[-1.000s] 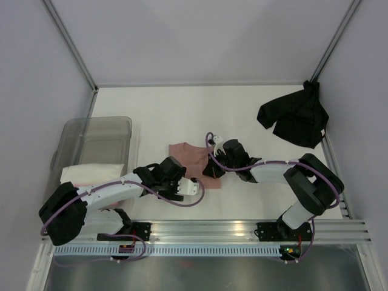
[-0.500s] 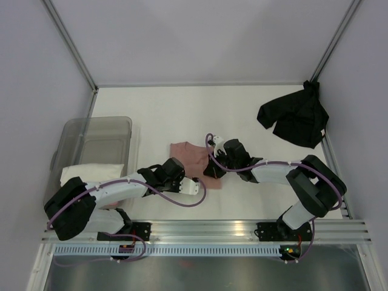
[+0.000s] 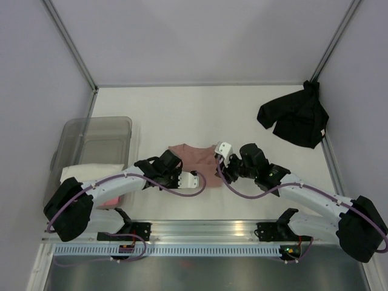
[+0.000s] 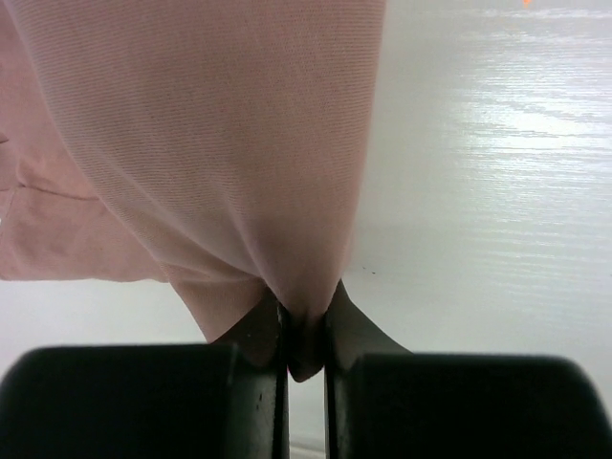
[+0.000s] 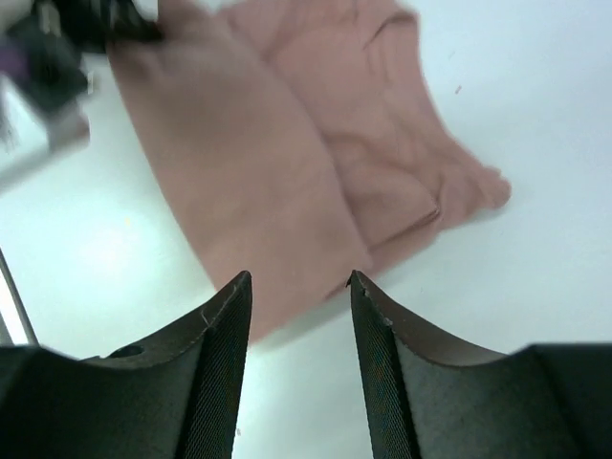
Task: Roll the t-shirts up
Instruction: Roll the tshirt
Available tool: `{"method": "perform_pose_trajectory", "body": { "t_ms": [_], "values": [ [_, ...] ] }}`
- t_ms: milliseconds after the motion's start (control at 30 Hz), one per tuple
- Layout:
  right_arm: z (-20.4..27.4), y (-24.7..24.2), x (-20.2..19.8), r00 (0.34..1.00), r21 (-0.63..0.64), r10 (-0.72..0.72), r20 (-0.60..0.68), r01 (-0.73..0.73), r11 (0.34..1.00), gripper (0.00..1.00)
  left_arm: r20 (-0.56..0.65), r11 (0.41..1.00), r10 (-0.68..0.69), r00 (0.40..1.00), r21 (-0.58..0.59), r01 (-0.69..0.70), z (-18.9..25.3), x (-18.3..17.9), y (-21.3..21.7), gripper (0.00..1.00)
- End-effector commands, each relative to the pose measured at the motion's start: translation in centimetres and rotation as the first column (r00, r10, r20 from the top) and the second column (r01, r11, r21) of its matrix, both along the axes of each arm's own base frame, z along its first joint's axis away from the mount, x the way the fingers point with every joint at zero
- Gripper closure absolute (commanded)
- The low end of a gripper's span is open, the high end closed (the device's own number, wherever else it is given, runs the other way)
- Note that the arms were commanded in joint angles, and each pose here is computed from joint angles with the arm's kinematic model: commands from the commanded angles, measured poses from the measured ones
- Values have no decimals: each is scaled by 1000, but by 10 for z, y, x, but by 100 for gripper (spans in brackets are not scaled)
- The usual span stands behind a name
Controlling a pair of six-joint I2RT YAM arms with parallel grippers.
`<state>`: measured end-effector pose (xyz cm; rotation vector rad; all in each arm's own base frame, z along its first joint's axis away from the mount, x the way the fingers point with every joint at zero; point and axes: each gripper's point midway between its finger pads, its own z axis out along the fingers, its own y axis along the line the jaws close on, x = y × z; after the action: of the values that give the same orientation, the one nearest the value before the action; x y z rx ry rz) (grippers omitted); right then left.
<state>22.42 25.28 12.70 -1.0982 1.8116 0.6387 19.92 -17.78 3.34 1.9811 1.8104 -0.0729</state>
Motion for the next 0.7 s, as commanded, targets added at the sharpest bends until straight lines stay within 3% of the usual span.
{"method": "perform_pose_trajectory", "body": {
  "t_ms": [0,100,233,467,667],
  "values": [
    [-45,-24,-27,989,-266,145,42,-129,955,47,-96,997,4,995,-70,-11,12,-10,-9,98],
    [-43,-9,-49,956,-274,268,120,-228,934,43,-125,996,18,992,-88,-29,15,-8,-6,98],
    [-34,2,-41,936,-258,264,234,-202,945,38,-136,994,26,990,-106,-40,21,-4,-7,98],
    [-63,8,-22,918,-395,297,261,-179,901,38,-155,993,15,988,-115,-33,24,-4,-9,98],
    [-70,19,-15,919,-380,285,274,-169,910,37,-180,991,19,983,-128,-42,27,-4,-8,98]
  ]
}}
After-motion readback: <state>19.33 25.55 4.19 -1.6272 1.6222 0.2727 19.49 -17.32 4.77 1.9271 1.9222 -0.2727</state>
